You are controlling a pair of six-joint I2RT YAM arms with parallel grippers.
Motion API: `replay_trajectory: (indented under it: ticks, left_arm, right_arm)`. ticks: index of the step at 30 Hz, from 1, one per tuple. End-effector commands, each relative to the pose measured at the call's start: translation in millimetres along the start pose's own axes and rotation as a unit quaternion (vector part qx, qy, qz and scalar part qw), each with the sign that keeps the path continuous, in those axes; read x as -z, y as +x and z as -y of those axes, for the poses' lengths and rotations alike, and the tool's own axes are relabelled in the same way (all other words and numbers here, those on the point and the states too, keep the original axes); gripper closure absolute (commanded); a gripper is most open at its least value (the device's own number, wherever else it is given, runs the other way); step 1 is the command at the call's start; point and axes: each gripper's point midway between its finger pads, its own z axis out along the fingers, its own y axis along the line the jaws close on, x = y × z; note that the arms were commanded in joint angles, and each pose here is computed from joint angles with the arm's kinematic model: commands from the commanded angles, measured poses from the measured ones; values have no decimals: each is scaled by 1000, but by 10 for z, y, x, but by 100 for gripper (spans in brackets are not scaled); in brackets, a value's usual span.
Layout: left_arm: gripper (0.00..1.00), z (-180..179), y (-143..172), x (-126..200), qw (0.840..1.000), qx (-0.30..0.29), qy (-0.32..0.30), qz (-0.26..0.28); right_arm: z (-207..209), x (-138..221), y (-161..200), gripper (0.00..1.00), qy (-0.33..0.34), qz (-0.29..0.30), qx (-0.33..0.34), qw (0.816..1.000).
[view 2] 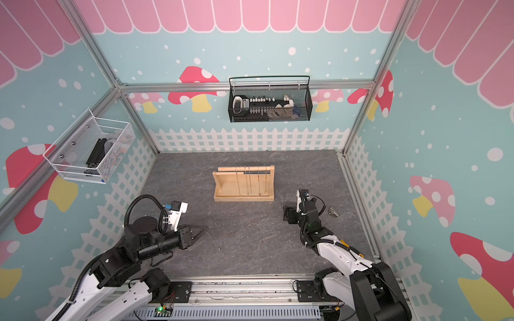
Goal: Take the necklace off the jewelry display stand
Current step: Place the necklace at the center of the board.
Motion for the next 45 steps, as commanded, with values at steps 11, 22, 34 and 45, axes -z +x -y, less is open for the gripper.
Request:
replay_trajectory:
  ticks: [11,22,34,45]
  left_arm:
    - [100,6,209,97,998,44,26,-20]
    - [100,67,315,163,997,56,49,-39]
    - [100,-162,286,34,998,62,6,-19]
    - [100,-390,-6,-379,997,63,-32,39]
  right_arm:
    - [-31,1,-122,12,1,12,-6,1000]
    - [-41,-6,-119,12,-2,11,-7,1000]
    - [-33,-26,-101,12,0,7,-8,1000]
    - [-47,-33,-95,12,-3,5,-10,1000]
